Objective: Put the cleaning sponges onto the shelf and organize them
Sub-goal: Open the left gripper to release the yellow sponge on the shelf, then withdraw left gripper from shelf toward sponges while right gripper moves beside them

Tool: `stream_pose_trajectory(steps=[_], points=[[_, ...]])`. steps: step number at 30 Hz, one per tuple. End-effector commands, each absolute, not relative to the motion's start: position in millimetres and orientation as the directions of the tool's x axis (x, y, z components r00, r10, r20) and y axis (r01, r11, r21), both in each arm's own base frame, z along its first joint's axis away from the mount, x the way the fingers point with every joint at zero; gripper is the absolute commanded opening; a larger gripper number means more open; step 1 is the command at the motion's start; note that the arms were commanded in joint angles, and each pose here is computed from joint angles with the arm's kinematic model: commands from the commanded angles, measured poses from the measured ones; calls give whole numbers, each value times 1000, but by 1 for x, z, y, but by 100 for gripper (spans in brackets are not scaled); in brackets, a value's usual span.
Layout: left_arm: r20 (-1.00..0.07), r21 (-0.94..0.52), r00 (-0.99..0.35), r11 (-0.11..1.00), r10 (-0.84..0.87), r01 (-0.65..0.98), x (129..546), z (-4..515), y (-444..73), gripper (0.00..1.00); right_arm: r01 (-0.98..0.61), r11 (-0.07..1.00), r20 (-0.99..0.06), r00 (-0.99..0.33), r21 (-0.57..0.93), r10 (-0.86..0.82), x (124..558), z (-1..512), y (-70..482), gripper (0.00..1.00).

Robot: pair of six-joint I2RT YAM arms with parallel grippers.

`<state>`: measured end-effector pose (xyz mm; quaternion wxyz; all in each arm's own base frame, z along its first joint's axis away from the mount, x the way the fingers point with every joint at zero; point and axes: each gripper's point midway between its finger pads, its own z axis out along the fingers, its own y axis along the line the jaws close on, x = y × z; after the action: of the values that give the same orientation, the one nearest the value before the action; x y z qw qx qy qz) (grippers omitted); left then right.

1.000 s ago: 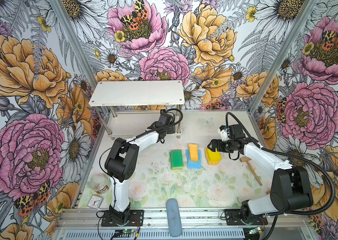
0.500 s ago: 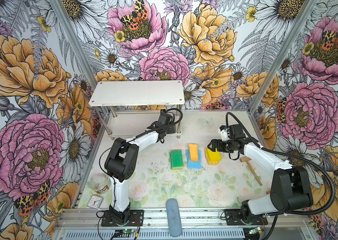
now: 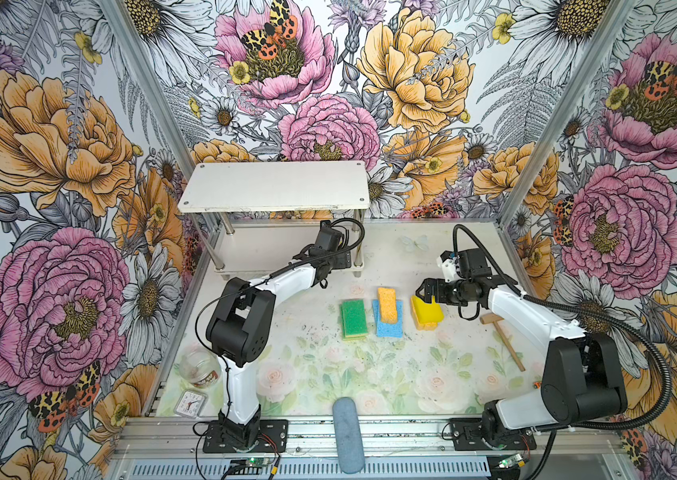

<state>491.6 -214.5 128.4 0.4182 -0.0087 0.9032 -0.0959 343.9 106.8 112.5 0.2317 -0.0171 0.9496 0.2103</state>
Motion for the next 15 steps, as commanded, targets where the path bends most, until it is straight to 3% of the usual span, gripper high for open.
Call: stream_pose_trajectory(steps=[1, 15], points=[[-776, -203, -620, 976, -113, 75, 485, 151, -216, 87, -94, 916, -451, -887, 390, 101, 341, 117, 100, 97], [-817, -139, -571, 988, -76, 68, 458, 180, -226, 97, 35, 931, -468, -857, 364, 215, 345, 124, 63, 97]])
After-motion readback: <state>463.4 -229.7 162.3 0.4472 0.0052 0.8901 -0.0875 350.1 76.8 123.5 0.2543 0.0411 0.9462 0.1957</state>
